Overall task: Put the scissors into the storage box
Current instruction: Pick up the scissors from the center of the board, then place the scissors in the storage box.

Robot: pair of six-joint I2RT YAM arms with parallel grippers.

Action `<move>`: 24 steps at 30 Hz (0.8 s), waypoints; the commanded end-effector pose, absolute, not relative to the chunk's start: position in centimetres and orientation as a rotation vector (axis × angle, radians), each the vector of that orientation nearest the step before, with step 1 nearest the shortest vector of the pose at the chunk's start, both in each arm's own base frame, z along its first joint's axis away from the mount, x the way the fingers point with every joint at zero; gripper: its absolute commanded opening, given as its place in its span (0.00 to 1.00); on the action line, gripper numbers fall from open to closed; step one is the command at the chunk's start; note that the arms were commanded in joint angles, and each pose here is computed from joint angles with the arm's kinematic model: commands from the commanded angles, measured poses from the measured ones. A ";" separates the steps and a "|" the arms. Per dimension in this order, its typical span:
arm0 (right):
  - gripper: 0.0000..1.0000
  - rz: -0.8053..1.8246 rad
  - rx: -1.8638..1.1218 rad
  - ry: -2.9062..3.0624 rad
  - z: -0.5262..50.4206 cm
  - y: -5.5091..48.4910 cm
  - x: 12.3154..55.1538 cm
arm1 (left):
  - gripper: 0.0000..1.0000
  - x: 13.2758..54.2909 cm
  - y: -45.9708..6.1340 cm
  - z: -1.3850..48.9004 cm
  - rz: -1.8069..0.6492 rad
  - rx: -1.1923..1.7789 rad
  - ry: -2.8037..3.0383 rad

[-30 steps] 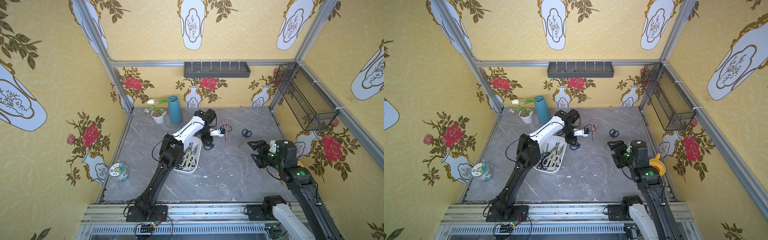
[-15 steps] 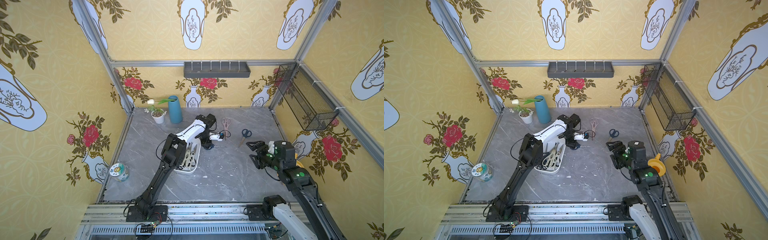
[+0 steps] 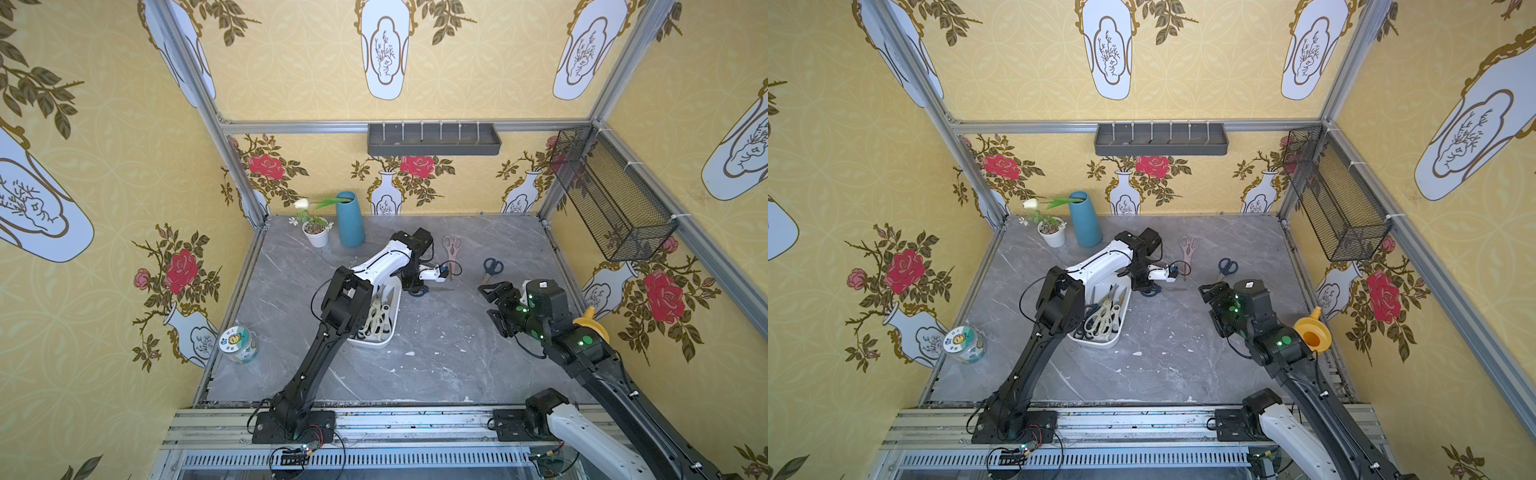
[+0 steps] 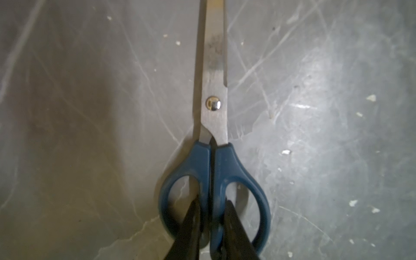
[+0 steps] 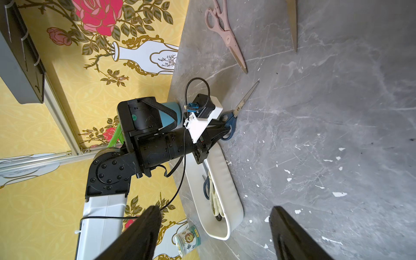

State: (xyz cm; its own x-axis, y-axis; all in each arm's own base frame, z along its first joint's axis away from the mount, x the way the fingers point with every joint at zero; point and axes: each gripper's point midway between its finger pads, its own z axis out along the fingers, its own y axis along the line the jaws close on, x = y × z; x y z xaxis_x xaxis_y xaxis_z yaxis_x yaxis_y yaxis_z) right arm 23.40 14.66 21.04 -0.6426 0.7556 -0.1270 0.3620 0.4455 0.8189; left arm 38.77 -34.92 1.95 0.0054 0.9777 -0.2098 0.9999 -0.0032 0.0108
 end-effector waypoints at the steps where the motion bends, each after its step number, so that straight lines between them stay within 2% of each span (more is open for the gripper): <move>1: 0.82 1.053 0.962 2.153 21.9 14.0 24.2 | 0.16 37.7 -35.5 3.4 -0.295 2.088 2.106; 7: 0.81 0.957 0.993 2.120 22.8 12.1 23.7 | 0.15 36.7 -35.8 9.2 -0.381 1.961 2.123; 13: 0.83 0.961 0.967 2.107 23.1 12.1 23.8 | 0.12 33.5 -32.6 14.9 -0.494 1.712 2.279; 15: 0.83 0.995 0.926 2.131 22.8 13.1 24.2 | 0.11 32.0 -31.3 16.5 -0.598 1.608 2.326; 20: 0.83 1.173 0.672 2.174 23.2 17.7 25.9 | 0.11 27.1 -28.8 20.5 -1.036 1.413 2.369; 24: 0.82 1.182 0.495 2.186 23.0 19.6 27.0 | 0.11 25.0 -27.4 22.0 -1.368 1.232 2.397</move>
